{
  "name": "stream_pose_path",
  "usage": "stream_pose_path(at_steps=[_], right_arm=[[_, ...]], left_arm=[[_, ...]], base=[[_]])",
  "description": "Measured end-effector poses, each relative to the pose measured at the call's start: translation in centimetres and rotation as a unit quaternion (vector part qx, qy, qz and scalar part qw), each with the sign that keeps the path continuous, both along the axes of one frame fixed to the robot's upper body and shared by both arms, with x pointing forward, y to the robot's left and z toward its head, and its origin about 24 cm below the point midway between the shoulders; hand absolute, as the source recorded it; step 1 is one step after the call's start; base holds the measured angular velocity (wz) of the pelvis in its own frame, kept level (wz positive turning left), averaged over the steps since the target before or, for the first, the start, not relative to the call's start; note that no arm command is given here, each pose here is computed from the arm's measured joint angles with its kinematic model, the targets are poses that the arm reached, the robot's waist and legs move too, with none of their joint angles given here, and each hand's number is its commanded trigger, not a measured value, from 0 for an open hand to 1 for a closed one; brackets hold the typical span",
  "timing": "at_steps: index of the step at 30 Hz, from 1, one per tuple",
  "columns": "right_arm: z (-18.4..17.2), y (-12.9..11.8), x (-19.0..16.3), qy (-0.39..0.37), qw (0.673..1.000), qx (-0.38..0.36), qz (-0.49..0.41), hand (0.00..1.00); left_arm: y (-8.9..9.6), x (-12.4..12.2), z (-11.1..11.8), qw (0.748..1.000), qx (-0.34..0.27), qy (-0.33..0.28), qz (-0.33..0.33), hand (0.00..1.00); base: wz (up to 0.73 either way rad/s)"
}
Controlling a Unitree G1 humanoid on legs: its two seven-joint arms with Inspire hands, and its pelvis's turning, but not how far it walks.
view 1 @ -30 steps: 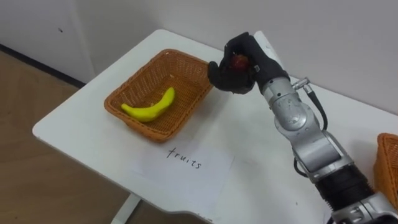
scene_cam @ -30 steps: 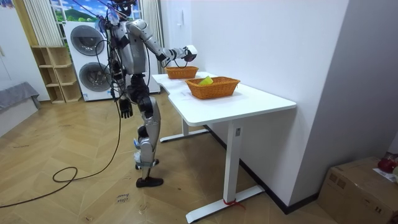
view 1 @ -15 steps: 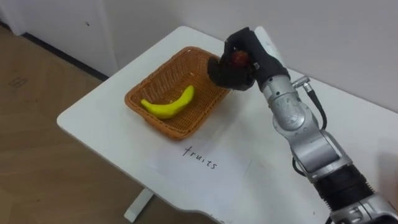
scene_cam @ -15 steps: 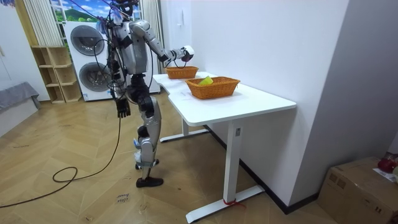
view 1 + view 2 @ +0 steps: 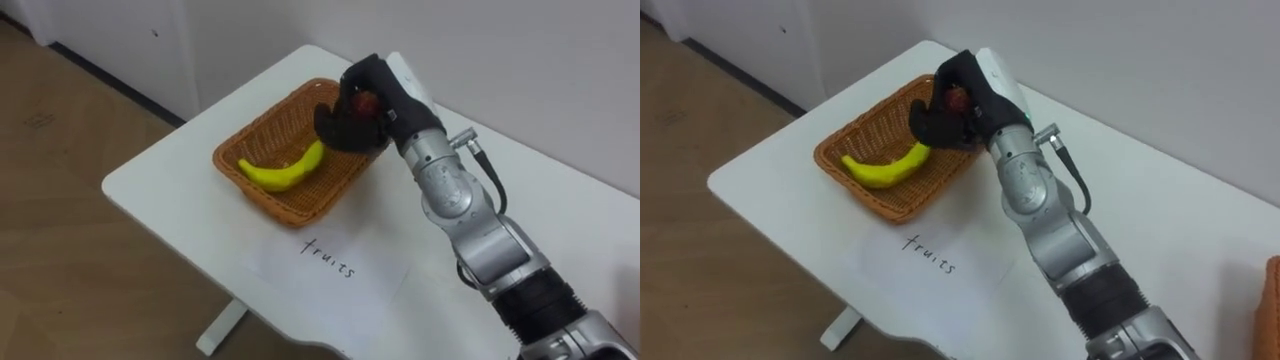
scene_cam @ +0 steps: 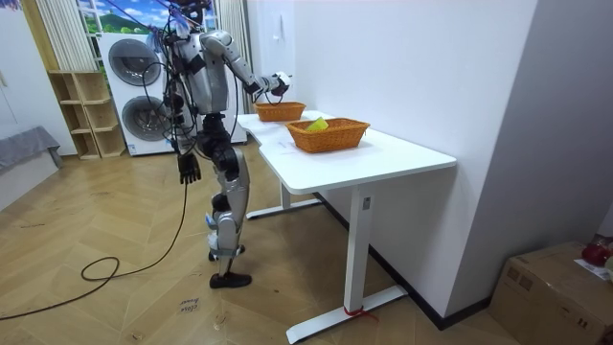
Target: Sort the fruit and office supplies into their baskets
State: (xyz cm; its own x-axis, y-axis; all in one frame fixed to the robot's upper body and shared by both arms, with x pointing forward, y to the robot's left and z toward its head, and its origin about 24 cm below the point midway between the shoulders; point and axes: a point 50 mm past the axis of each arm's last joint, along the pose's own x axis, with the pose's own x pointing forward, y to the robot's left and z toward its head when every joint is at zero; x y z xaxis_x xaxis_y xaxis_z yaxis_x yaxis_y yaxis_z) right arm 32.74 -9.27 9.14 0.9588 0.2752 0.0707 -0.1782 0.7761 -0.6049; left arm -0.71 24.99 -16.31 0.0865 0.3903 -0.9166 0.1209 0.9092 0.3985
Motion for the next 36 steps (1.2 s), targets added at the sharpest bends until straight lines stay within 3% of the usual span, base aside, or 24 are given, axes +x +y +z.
stream_pose_path(at_steps=[23,24,25,26,27,28,36], right_arm=[[-0.08,0.23,-0.02,-0.007,1.000,-0.029,0.004,1.00],[-0.08,0.27,-0.03,-0.007,1.000,-0.029,0.004,0.90],[-0.09,0.37,-0.04,-0.006,1.000,-0.027,0.005,0.70],[-0.13,0.40,-0.04,-0.005,1.000,-0.027,0.005,0.34],[-0.19,0.37,-0.03,-0.004,1.000,-0.027,0.004,0.08],[-0.34,0.30,0.00,0.000,1.000,-0.029,0.002,0.00],[-0.86,0.03,0.10,0.015,0.999,-0.030,-0.007,0.00]], left_arm=[[0.43,0.19,0.15,1.000,0.016,0.001,0.000,0.00],[0.43,0.22,0.16,1.000,0.017,0.001,-0.001,0.00],[0.45,0.33,0.18,1.000,0.017,-0.001,-0.002,0.00],[0.46,0.45,0.20,1.000,0.018,-0.003,-0.003,0.00],[0.47,0.50,0.21,1.000,0.019,-0.003,-0.006,0.00],[0.48,0.56,0.23,1.000,0.020,-0.003,-0.010,0.00],[0.51,0.21,0.25,1.000,0.021,0.005,-0.008,0.00]], base=[[0.04],[0.00],[0.00],[0.03],[0.07],[0.09],[0.03]])
